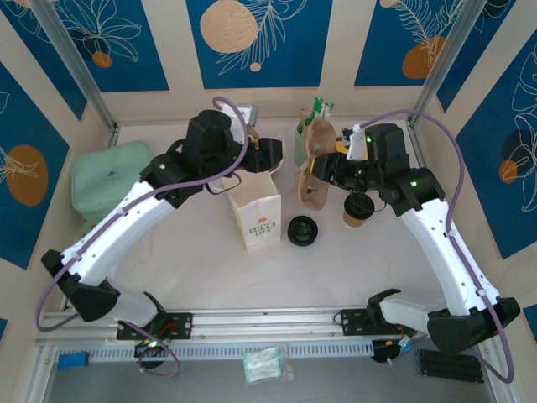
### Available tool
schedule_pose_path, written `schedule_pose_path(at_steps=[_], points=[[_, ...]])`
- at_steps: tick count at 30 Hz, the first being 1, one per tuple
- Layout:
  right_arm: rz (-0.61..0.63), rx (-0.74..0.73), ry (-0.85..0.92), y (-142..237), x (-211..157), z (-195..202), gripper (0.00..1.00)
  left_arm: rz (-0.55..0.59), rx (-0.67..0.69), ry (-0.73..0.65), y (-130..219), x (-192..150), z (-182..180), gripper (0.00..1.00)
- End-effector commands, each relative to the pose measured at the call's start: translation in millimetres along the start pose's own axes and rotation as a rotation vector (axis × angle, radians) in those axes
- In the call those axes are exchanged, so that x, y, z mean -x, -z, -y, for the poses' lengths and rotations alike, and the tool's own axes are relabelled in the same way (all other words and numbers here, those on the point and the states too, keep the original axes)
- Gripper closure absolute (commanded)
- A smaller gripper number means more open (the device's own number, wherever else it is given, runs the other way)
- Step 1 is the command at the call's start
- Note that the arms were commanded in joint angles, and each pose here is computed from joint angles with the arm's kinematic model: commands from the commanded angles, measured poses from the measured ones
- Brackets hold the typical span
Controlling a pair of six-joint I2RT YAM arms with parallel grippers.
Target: Pack the takeout coffee
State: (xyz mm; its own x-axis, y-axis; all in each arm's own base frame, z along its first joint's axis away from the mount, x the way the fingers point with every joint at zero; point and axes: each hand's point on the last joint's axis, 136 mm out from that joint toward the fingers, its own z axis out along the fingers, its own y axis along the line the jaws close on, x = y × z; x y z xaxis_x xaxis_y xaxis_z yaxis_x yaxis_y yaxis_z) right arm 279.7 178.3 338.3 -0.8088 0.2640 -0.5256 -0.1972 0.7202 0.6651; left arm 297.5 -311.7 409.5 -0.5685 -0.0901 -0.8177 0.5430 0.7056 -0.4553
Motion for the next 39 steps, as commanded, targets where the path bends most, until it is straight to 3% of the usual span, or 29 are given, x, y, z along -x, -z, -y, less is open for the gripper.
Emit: schedule_pose_path(at_steps=[1, 8, 15, 22, 30, 34, 39], points=[[0.039, 0.036, 0.039, 17.9, 10.3, -19.5, 0.63, 0.105, 0.02, -0.073, 37.1, 27.1, 7.3, 0.32], [0.07, 0.077, 0.11, 30.5, 26.1, -55.9, 0.63, 0.153, 0.153, -0.103, 62.6, 24.5, -25.4, 0.28], [0.069, 0.12, 0.192, 28.0, 33.4, -99.7, 0.63, 0.175, 0.285, -0.049, 86.2, 15.4, -78.1, 0.22], [0.027, 0.15, 0.275, 5.6, 28.0, -140.1, 0.63, 0.172, 0.379, 0.036, 101.6, 2.5, -133.5, 0.19], [-0.081, 0.131, 0.357, -37.7, 11.0, -167.5, 0.63, 0.138, 0.354, 0.107, 89.0, -14.1, -159.5, 0.19], [-0.127, 0.052, 0.414, -63.6, 3.3, -165.0, 0.63, 0.113, 0.327, 0.116, 79.0, -21.4, -162.0, 0.23], [-0.163, -0.052, 0.453, -85.6, -2.2, -151.5, 0.63, 0.096, 0.308, 0.121, 73.9, -30.2, -163.5, 0.38]])
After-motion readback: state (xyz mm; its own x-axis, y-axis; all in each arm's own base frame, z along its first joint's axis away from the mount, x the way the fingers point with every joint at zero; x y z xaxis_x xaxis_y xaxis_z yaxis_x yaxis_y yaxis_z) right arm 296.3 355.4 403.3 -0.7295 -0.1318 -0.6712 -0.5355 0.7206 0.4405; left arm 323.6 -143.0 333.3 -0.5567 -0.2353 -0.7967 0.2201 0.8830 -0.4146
